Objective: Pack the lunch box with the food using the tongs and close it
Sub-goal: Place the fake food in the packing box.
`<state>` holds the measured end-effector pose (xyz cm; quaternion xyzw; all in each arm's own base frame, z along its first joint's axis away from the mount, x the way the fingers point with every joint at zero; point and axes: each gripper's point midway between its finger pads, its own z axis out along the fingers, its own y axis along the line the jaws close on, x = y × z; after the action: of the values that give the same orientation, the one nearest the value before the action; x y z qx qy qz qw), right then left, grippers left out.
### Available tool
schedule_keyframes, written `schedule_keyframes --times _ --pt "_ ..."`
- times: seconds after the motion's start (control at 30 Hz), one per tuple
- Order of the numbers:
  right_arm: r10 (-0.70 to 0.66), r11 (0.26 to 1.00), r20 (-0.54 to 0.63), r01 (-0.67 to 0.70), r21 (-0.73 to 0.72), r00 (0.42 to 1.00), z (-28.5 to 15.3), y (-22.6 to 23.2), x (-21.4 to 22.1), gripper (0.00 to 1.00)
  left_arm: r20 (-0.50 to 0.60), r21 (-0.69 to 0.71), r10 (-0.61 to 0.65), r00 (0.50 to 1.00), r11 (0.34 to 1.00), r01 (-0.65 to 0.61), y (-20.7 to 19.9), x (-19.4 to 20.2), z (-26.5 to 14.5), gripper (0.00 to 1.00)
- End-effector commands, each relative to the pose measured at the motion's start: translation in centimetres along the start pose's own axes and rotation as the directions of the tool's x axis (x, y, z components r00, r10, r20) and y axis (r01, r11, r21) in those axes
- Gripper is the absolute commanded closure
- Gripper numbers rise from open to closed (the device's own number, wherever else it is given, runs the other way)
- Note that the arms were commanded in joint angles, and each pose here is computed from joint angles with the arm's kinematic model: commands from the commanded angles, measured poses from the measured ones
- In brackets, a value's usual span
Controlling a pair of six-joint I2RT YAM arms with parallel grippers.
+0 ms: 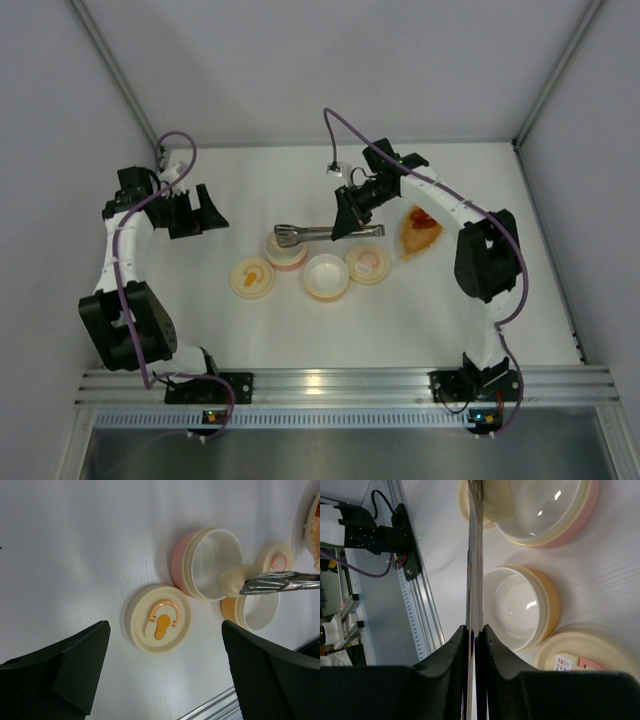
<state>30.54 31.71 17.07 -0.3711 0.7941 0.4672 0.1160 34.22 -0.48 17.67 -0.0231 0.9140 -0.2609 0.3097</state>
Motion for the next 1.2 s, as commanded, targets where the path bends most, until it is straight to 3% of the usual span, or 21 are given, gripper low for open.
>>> schedule_keyframes --times 0.0,0.3,0.6,0.87,1.0,1.17 --pt "-0.089 0.995 0.067 0.091 -0.029 0.994 0.4 0.8 -2.9 1.00 0.003 0.005 0.032 0.999 0.999 -0.032 -0.2 -0.3 -0.3 0.02" --pt "-0.049 0.998 0.049 0.051 -0.041 0.998 2.3 -1.4 -2.4 1.00 -0.012 0.007 0.015 1.000 1.000 -0.015 0.3 -0.3 0.3 0.02" --pt "-0.048 0.998 0.045 0.050 -0.031 0.998 2.4 -1.9 -2.5 0.72 -0.016 0.025 0.022 1.000 0.999 -0.021 0.1 -0.2 0.4 0.02" --pt "-0.059 0.998 0.045 0.060 -0.024 0.997 2.2 -1.7 -2.8 0.67 -0.016 0.043 0.040 0.999 0.998 -0.039 -0.4 -0.3 0.1 0.02" --pt "-0.080 0.996 0.062 0.082 -0.020 0.995 1.2 -0.6 -3.6 0.66 0.015 0.068 0.090 0.996 0.994 -0.091 -1.3 -0.8 -0.6 0.02" --pt "-0.091 0.995 0.089 0.094 -0.038 0.992 -0.6 1.8 -4.4 0.64 0.119 0.137 0.260 0.958 0.952 -0.275 -4.2 -2.4 -3.0 0.02"
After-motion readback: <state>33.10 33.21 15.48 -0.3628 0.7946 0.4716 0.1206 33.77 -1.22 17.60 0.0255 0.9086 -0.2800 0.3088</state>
